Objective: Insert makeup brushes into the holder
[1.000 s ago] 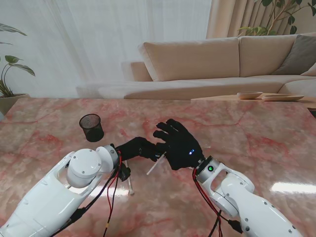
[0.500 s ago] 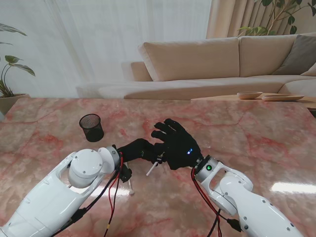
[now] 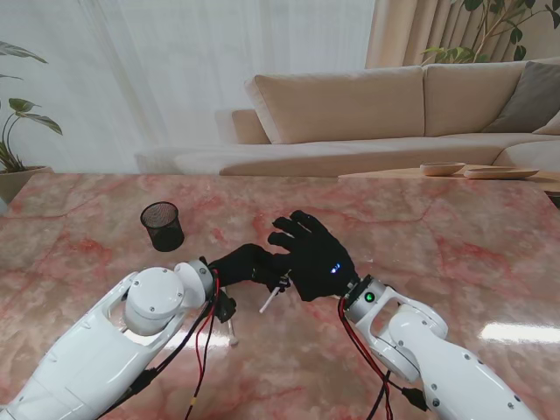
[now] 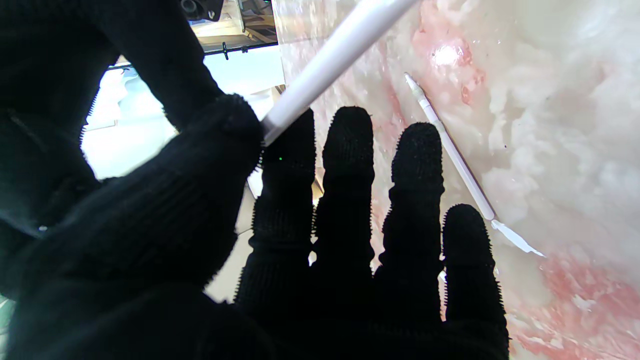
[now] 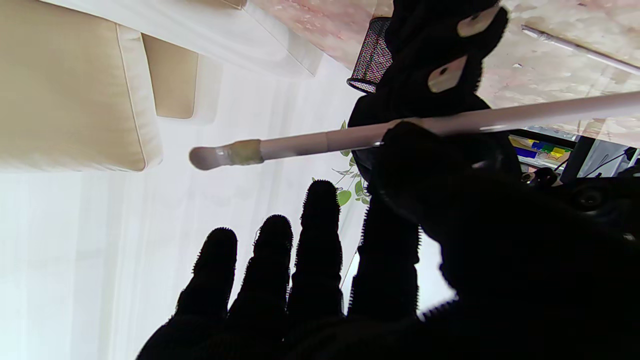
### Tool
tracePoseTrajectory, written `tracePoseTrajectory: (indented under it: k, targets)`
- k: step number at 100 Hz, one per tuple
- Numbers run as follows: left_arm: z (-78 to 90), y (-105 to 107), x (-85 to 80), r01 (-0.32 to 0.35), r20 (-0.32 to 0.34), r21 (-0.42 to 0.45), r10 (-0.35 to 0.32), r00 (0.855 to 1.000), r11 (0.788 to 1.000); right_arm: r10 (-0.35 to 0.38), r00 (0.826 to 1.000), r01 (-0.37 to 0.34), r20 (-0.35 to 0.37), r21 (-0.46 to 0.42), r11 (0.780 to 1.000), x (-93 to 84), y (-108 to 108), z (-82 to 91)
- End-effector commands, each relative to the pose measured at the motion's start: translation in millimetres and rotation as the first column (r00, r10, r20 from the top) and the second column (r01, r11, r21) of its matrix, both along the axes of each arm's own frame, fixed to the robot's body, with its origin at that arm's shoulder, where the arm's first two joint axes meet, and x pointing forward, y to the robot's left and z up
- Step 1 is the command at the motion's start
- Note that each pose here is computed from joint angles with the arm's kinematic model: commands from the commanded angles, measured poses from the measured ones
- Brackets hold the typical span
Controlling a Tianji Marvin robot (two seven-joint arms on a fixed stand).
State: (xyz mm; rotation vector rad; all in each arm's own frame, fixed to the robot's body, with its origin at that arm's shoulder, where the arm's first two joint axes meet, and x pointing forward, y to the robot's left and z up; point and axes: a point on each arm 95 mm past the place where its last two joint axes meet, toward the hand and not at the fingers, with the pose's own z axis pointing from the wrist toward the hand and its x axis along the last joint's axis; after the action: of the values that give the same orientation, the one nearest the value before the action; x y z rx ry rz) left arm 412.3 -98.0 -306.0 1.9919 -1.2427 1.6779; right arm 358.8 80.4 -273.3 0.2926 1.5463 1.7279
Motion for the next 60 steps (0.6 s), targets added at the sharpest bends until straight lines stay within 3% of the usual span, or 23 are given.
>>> tracePoseTrajectory:
  k: [1, 60]
  targets:
    - [-4.6, -2.4, -2.4, -0.003, -0.008, -0.005, 0.003, 1.0, 1.0, -0.009, 1.0, 0.009, -0.01, -0.008, 1.0, 0.1, -0.2, -2.1]
    - [-8.8, -2.2, -0.4, -0.032, 0.082, -0.008, 0.033, 0.996, 0.999, 0.007, 1.0, -0.007, 0.028, -0.02, 1.0, -0.2, 1.4, 0.4]
